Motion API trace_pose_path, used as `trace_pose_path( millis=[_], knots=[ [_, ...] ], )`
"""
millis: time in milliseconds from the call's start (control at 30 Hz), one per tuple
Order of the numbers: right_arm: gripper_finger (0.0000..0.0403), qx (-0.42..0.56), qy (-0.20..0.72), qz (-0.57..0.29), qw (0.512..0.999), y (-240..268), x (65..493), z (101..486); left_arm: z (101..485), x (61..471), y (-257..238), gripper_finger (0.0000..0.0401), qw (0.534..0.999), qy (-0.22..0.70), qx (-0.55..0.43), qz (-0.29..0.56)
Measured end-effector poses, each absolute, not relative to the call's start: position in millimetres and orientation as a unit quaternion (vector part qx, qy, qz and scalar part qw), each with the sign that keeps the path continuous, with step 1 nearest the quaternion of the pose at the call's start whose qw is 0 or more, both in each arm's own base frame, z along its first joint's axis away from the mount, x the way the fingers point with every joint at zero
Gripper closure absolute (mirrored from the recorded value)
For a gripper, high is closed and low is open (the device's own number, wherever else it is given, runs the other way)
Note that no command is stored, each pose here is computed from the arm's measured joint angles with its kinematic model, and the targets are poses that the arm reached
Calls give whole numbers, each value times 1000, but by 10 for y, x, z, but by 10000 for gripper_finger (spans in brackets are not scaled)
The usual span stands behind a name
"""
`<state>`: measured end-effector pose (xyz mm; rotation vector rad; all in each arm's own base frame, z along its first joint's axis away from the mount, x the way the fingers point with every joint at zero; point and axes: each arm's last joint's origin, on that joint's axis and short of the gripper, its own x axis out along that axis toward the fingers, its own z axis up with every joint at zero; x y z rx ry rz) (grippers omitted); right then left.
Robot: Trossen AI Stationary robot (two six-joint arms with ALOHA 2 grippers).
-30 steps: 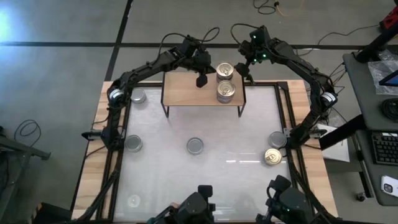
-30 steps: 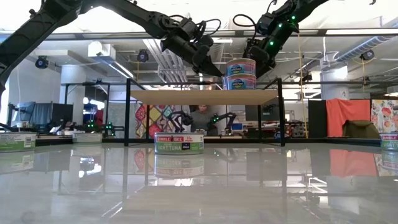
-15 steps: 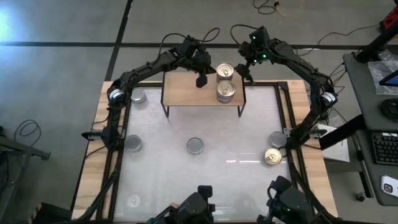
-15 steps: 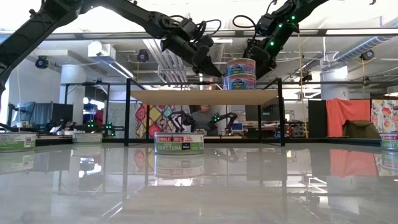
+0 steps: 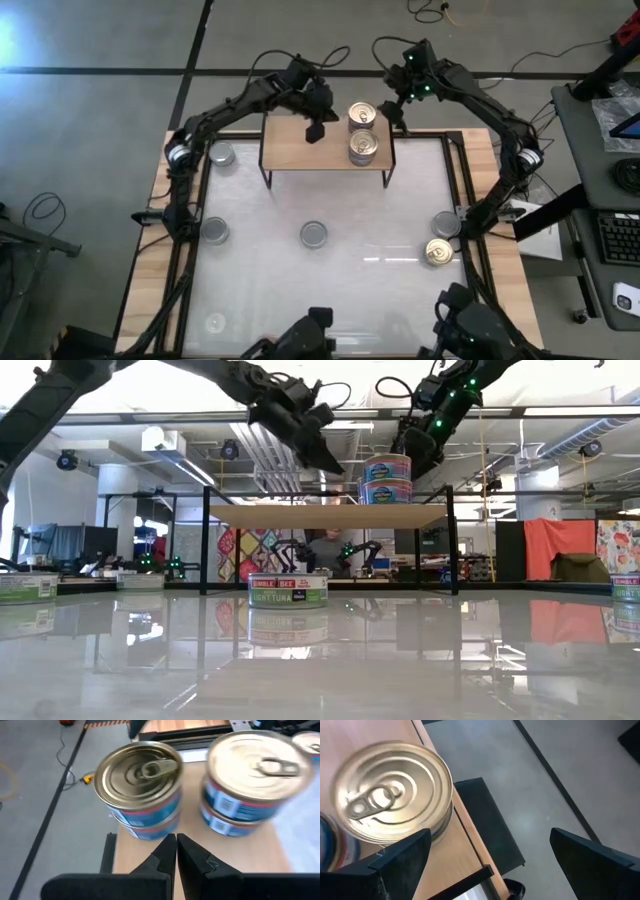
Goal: Stack canned seafood by type on shelf
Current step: Stack the blue tuna can on top of the blue tuna can on the shelf
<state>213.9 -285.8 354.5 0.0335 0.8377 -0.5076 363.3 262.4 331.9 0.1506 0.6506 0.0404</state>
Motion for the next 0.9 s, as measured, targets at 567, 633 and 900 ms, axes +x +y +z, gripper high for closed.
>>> trace_pose_path(
  millis=[567, 633, 900],
  knots=[
    [2, 5, 413, -193, 890, -2107, 1984, 4002, 3303, 2991, 1447, 401, 952, 299, 57, -38],
    [3, 0, 400, -182, 898, -1934, 1991, 4094, 3281, 2918, 1359, 401, 951, 307, 45, -7],
    [3, 25, 360, -91, 928, -1093, 2188, 4225, 3065, 2532, 760, 401, 940, 341, -14, 20]
  ],
)
